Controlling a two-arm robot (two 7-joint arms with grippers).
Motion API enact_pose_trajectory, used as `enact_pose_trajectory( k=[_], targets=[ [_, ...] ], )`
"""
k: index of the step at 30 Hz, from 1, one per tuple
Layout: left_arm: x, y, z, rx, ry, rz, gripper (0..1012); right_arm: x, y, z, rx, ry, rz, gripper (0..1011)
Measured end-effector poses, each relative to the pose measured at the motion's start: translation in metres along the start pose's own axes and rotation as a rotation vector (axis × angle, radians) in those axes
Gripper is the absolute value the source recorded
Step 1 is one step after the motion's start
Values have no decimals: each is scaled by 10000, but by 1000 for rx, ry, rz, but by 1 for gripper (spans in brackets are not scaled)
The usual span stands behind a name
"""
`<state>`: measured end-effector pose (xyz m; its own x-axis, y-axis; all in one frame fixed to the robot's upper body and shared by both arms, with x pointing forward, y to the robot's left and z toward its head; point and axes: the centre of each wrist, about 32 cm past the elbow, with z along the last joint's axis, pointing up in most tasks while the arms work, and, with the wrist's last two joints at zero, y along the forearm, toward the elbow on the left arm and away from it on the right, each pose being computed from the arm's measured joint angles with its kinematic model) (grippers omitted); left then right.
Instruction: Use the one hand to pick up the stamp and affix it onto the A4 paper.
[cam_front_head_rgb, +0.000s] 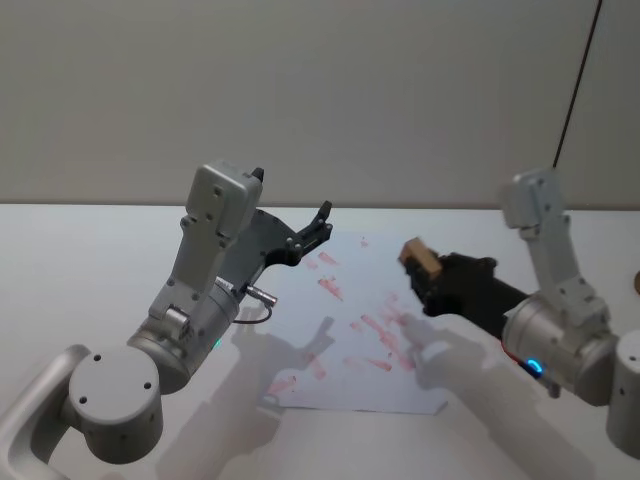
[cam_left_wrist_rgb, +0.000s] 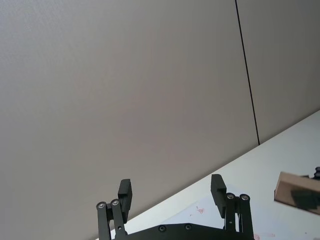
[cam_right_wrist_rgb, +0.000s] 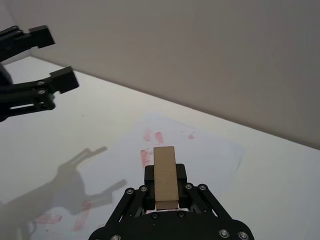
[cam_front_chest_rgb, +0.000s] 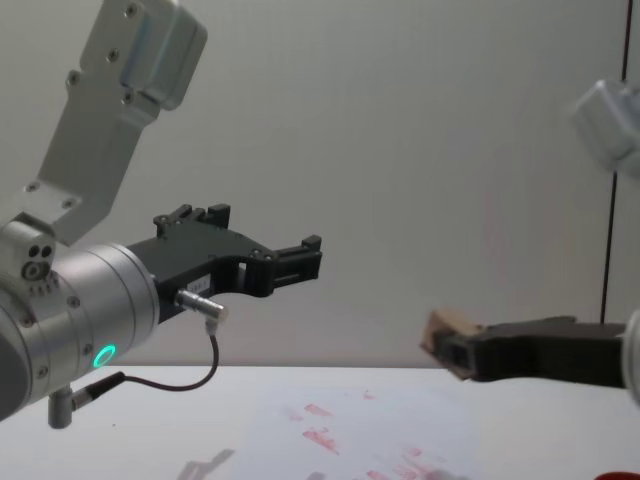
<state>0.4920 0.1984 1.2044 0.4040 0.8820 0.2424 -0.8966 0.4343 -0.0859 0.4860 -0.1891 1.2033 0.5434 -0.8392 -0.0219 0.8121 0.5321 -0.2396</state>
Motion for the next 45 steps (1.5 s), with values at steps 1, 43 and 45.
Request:
enact_pose_trajectory(
  k=[1, 43, 45],
  targets=[
    [0, 0, 0, 0, 0, 0, 1003, 0, 0, 0, 0, 0, 0, 221],
    [0, 0, 0, 0, 0, 0, 1003, -211, 582, -167, -349, -113, 272, 221],
    [0, 0, 0, 0, 0, 0, 1003, -214, 589, -168, -347, -114, 273, 221]
  ],
)
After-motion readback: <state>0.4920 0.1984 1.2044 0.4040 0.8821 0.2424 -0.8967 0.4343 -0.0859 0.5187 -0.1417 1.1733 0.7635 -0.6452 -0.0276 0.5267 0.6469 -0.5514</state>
